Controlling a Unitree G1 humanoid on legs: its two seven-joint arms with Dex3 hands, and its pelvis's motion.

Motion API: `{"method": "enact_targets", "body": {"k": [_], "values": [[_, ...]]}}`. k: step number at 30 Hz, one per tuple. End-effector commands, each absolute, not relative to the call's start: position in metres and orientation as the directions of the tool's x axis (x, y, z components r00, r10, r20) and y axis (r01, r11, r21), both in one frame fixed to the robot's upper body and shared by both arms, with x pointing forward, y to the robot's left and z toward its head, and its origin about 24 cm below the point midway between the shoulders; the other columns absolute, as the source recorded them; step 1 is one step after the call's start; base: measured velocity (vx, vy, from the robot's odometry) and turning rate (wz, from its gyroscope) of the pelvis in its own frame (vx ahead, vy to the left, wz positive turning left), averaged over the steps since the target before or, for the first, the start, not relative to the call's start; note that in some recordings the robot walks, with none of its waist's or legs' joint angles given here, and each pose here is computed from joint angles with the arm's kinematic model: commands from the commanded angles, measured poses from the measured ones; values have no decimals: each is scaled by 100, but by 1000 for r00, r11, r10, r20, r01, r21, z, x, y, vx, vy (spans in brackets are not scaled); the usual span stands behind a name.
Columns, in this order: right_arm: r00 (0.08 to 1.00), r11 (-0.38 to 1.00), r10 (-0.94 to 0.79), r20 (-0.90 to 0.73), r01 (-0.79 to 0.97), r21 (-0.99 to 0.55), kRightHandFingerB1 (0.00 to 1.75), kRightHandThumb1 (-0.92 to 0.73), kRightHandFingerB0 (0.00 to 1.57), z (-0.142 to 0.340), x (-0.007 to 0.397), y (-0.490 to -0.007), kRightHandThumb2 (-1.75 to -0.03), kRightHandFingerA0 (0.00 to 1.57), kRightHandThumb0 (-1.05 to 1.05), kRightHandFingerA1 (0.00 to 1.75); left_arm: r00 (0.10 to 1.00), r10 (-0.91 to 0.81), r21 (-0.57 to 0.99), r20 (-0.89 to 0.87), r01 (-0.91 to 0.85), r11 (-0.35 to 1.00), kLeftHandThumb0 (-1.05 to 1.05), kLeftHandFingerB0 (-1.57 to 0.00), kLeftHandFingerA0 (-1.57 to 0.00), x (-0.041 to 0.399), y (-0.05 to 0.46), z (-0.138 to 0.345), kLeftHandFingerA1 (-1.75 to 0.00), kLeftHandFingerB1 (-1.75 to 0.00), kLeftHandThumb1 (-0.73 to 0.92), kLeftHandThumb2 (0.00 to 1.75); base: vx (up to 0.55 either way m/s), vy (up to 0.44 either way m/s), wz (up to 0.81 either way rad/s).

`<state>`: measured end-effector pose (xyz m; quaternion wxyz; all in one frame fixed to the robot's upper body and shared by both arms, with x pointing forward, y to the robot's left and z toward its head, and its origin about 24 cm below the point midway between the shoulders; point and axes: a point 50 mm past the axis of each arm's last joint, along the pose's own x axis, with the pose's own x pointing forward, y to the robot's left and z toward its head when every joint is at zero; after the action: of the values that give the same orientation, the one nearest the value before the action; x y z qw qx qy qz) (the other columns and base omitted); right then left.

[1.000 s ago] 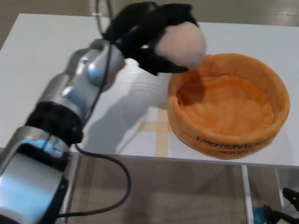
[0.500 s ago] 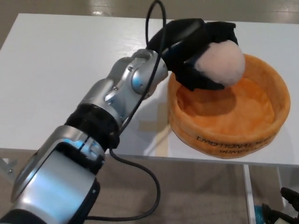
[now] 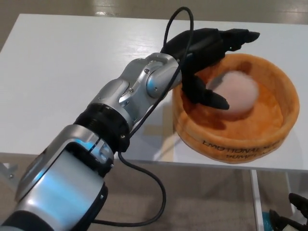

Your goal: Use the left hand to pick up the pink round toy on the left and place it inside the orange plate on the desk.

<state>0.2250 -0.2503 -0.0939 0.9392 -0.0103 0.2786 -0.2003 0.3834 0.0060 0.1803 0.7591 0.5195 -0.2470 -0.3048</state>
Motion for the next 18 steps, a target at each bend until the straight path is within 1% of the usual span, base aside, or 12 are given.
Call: {"method": "enact_targets", "body": {"k": [1,2,5,6,8,9,10,11,12,16,17,18], "values": [[754,920,-371,-542,378,-104,67,-42,18,-97,222,-248,-75,26,-29,85,667,-743,959,59,168,227,-76,0,0,381,4,195,0,-8,41,86,0,0,0],[753,920,-370,-544,380,-99,68,-41,18,-97,222,-248,-75,26,-32,85,662,-747,960,65,163,228,-97,0,0,381,4,197,-1,-11,47,67,0,0,0],[753,920,-369,-544,380,-99,68,-42,19,-97,222,-248,-74,27,-32,85,650,-756,958,80,159,237,-96,0,0,379,4,200,0,-12,45,67,0,0,0],[753,919,-371,-543,381,-99,63,-30,22,-97,222,-248,-92,33,-31,72,644,-760,957,88,157,244,-97,0,0,377,3,202,0,-9,45,68,0,0,0],[754,919,-371,-542,383,-96,63,-30,22,-97,222,-248,-92,33,-31,72,641,-762,957,91,155,245,-97,0,0,377,3,203,0,-9,45,68,0,0,0],[752,920,-372,-543,375,-110,66,-42,21,-98,222,-247,-73,30,-30,84,621,-775,954,119,146,263,-98,0,0,374,2,208,0,-9,44,68,0,0,0],[752,921,-372,-544,372,-115,66,-42,21,-98,222,-247,-73,30,-30,84,616,-778,953,126,144,268,-98,0,0,373,2,209,0,-9,44,68,0,0,0],[751,920,-373,-544,374,-116,68,-39,21,-98,222,-247,-74,30,-31,87,606,-782,951,145,132,279,-75,0,0,371,3,213,0,-6,40,85,0,0,0],[750,919,-373,-547,378,-109,62,-33,20,-98,221,-247,-93,35,-26,71,577,-795,945,188,114,307,-76,0,0,366,6,222,0,-8,40,85,0,0,0],[748,919,-371,-551,381,-102,62,-32,21,-99,221,-247,-92,34,-26,71,520,-816,927,253,111,358,-74,0,0,355,13,239,0,-8,40,84,0,0,0],[749,919,-370,-549,380,-102,66,-42,19,-99,221,-247,-74,29,-30,86,512,-819,922,258,123,368,-70,0,0,351,15,244,-2,-10,38,82,0,0,0],[751,919,-371,-545,383,-97,67,-40,20,-98,222,-247,-75,31,-29,89,476,-823,896,310,142,420,-57,0,0,341,22,256,-16,-20,33,78,0,0,0]]}}
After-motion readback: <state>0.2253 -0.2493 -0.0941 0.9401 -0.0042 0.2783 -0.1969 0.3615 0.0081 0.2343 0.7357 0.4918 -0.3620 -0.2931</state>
